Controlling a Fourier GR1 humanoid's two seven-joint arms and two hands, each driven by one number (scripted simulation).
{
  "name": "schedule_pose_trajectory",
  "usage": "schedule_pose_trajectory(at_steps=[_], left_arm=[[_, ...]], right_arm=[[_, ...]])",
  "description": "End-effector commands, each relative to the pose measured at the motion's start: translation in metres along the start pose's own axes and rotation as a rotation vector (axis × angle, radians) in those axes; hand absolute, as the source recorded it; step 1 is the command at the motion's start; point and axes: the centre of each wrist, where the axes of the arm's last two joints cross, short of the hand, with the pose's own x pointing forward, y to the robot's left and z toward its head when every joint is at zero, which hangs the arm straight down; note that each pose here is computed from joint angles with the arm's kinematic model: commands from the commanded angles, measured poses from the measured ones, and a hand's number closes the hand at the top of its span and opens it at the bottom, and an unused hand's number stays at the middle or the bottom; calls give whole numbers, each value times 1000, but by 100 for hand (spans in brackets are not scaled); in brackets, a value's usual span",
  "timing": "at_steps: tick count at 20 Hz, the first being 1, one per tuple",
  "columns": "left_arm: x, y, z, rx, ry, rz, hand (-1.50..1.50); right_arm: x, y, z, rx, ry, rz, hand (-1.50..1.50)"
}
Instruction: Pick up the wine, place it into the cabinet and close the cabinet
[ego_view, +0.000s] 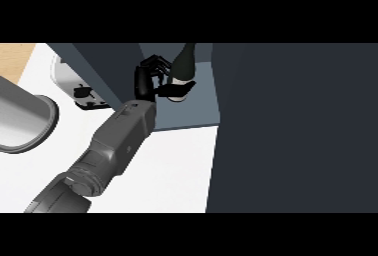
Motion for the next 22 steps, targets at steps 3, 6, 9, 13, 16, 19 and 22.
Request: schedule_pose_trajectory(at_steps=[3, 6, 9, 13, 16, 19, 22], left_arm=[[-14, -2, 14, 0, 88, 148, 150], [-28, 4, 23, 4, 111, 198, 150], [-39, 10, 30, 5, 161, 229, 150], [-38, 10, 31, -8, 144, 253, 150], [-48, 15, 38, 13, 157, 271, 150], [-67, 25, 54, -7, 190, 274, 150], [-82, 33, 68, 11, 207, 256, 150]], right_arm=[[6, 0, 7, 27, -19, -25, -150], [3, 7, 6, 43, -21, -33, -150], [3, 4, 2, 40, -23, -35, -150], [7, 5, 0, 57, -29, -55, -150], [2, 14, -1, 94, -10, -58, -150], [4, 13, 6, 90, -27, -53, -150], [2, 17, 5, 90, -25, -62, -150]])
